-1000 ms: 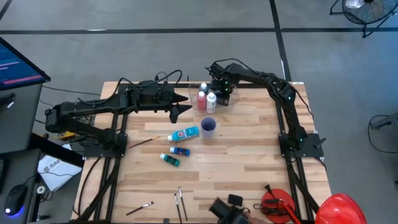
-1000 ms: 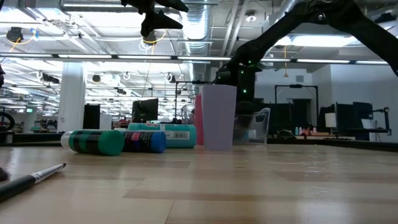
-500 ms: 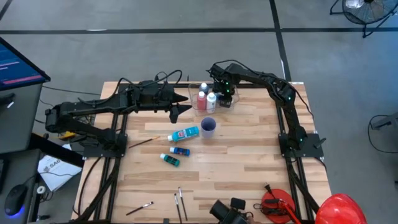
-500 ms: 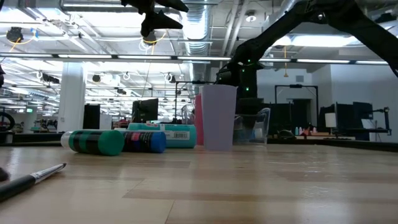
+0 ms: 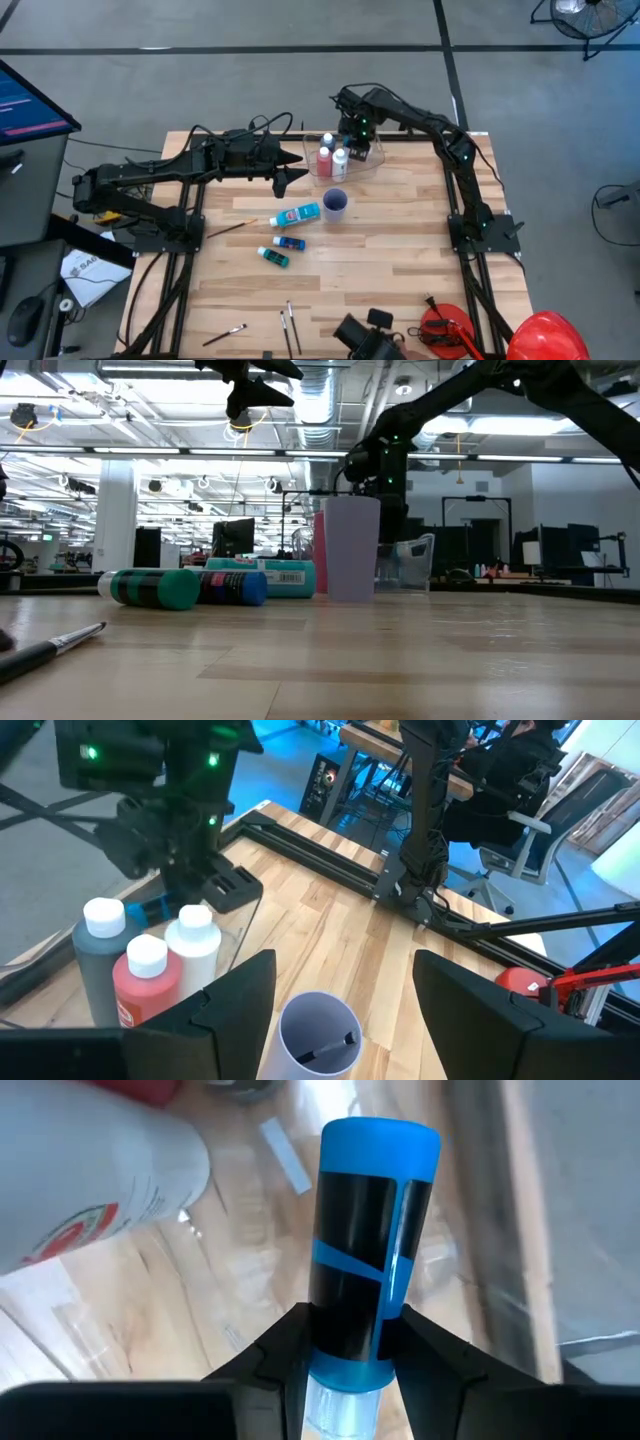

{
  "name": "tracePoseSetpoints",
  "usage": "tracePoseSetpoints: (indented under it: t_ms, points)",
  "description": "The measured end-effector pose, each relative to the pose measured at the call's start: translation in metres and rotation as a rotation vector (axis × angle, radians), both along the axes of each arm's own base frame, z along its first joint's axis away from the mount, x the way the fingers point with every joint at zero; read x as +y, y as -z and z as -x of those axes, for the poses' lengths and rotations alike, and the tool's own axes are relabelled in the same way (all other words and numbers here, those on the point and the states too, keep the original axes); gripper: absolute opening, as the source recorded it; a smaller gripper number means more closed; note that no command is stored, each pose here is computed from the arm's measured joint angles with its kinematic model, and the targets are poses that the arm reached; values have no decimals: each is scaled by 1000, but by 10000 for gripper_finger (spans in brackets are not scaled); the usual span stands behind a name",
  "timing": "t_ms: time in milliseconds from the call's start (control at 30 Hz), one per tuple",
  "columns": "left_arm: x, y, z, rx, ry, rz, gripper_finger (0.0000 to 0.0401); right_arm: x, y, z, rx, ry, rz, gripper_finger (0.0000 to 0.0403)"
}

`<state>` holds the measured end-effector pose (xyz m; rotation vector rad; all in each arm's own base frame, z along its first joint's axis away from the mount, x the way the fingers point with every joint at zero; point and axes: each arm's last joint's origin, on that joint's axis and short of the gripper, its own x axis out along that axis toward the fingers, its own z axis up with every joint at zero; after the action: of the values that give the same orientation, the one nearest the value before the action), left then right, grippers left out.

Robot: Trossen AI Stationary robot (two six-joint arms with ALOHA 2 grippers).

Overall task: Pick & Place Paint Supplies
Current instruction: Adjust the blue paint bottle in the transparent bin

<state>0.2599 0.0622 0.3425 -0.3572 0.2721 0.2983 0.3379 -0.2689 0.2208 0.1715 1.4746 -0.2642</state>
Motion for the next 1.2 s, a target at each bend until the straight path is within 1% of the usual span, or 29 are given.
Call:
tracePoseSetpoints:
  t_ms: [133,367,500,567,600,700,867,933,1033,1200]
  points:
    - [-1,0,0,0,3,1,230,-1,-9,0,20,4,33,113]
    - [-1,0,0,1,2,-2,230,1,-15,3,46,15,15,113]
    - [3,3,-1,30,-42,-44,230,2,-15,4,54,24,7,113]
    - [11,8,-3,56,-69,-41,230,2,-15,4,57,28,5,113]
    - [17,11,-5,61,-84,-28,230,3,-15,4,61,28,1,113]
    - [34,21,-9,75,-111,64,230,3,-15,5,65,28,-2,113]
    - [68,45,-15,98,-73,270,230,3,-15,5,69,28,-5,113]
    - [82,54,-16,101,-61,324,230,3,-17,5,65,28,-2,113]
    - [100,61,-13,84,-61,364,230,1,-25,2,34,29,21,114]
    - [118,51,-5,-11,-98,325,230,-3,-46,-2,-33,50,69,113]
